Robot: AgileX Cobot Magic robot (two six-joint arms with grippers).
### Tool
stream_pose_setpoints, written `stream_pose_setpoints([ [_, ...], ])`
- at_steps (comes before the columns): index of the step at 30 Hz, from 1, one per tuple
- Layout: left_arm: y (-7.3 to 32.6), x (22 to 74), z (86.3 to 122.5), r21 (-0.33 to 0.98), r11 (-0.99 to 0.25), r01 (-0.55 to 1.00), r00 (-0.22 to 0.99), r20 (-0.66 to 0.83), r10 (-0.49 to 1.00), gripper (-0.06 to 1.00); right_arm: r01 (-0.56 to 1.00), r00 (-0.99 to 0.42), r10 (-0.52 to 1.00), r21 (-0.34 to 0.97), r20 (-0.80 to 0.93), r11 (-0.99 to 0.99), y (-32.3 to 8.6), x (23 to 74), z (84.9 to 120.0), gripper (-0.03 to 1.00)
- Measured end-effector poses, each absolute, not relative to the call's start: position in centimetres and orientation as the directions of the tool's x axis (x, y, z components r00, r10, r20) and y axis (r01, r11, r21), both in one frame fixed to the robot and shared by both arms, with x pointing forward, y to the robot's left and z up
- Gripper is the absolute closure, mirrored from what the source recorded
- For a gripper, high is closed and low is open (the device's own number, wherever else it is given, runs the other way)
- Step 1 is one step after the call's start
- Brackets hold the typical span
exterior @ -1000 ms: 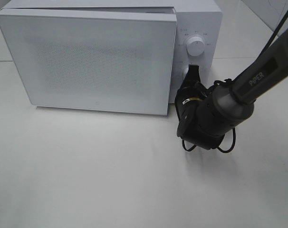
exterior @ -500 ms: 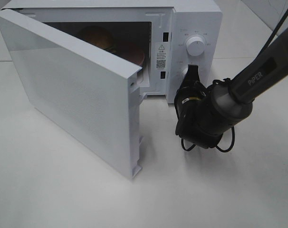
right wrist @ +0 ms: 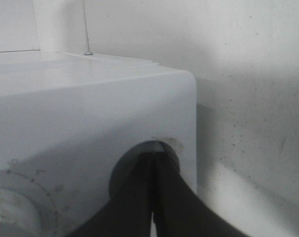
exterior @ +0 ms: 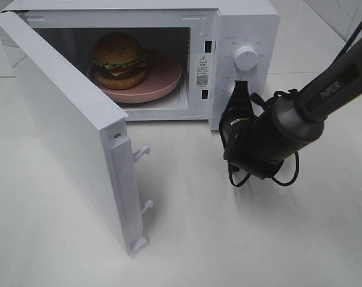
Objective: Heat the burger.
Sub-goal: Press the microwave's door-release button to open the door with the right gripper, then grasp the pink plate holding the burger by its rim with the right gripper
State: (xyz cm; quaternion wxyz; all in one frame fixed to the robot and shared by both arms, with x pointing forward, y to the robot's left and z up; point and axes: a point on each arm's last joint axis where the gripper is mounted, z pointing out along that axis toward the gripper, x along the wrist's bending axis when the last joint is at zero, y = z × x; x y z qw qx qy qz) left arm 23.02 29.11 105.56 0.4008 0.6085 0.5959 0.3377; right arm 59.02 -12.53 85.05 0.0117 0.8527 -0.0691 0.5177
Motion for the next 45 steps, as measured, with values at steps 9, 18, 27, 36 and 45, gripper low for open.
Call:
stream_pose_setpoints([
  [9,29.1,23.0,105.6,0.89,0.031,0.454,0.062,-0.067,0.996,-0.03,-0.097,0.497,-0.108,-0.068,0.861,-0.993,-13.0,58.6,86.1,0.95],
  [18,29.1,23.0,105.6,0.89,0.031,0.454,0.062,-0.067,0.996,-0.03,-0.006,0.561,-0.029,-0.031,0.827,-1.0,-13.0,57.9,87.2,0.95],
  [27,29.1,23.0,105.6,0.89,0.031,0.454,0.062,-0.067,0.996,-0.03,0.14,0.591,0.157,0.091,0.791,-0.986,-13.7,55.4,88.6,0.95],
  [36,29.1,23.0,105.6,0.89,0.031,0.454,0.062,-0.067,0.996,-0.03,0.376,0.551,0.409,0.221,0.728,-0.9,-13.9,53.4,90.9,0.95],
  [45,29.1,23.0,105.6,0.89,0.031,0.454,0.062,-0.067,0.996,-0.03,0.686,0.344,0.714,0.356,0.61,-0.635,-13.2,51.8,93.0,0.95],
])
